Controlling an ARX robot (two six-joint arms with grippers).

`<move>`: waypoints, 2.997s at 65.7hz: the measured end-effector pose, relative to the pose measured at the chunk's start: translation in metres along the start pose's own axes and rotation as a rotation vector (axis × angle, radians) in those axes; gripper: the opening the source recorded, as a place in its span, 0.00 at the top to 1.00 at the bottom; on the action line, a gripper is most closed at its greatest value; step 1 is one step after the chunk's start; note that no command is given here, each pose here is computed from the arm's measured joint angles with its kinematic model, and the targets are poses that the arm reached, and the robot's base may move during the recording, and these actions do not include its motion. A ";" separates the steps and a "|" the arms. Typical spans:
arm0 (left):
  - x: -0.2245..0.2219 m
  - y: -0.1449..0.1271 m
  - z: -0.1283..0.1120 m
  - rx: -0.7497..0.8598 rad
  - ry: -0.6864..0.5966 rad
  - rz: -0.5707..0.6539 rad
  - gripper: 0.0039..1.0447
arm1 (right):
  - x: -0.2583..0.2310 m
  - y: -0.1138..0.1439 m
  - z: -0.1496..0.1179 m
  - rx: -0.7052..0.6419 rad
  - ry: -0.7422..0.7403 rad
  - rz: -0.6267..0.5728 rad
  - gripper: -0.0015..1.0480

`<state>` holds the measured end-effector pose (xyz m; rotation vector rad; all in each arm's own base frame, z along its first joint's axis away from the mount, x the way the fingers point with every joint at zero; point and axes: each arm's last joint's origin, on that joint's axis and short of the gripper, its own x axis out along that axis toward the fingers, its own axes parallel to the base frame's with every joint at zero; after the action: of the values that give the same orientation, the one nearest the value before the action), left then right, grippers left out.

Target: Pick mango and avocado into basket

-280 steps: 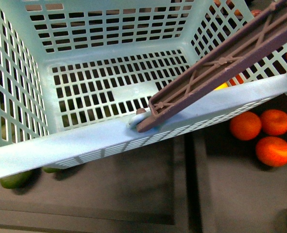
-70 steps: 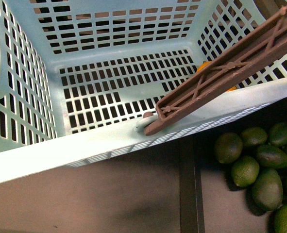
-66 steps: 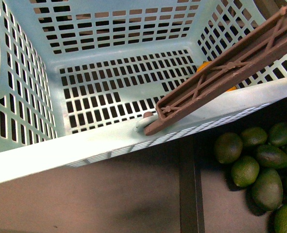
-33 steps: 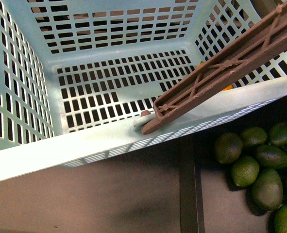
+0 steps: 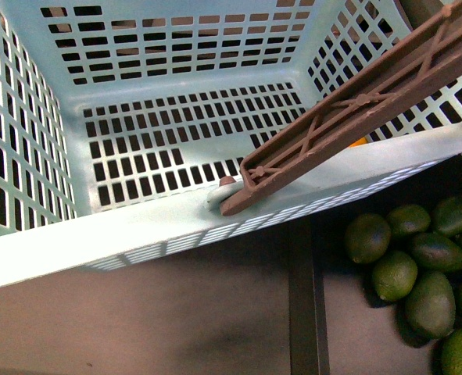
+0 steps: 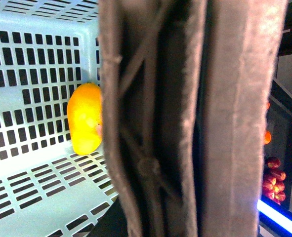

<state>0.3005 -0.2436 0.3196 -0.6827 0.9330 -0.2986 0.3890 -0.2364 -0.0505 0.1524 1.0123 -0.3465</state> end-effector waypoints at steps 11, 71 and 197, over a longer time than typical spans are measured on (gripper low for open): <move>0.000 0.000 0.000 0.000 0.001 0.000 0.87 | 0.000 -0.007 -0.005 0.016 0.016 -0.006 0.08; 0.000 0.000 0.000 0.000 0.000 -0.001 0.87 | 0.002 -0.015 -0.018 0.038 0.048 -0.020 0.38; 0.000 0.000 0.000 0.000 -0.002 0.001 0.87 | -0.342 0.258 0.007 -0.335 -0.667 0.804 0.38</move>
<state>0.3006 -0.2435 0.3197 -0.6820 0.9310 -0.2968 0.3211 0.0754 0.2348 0.1159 0.2798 0.4881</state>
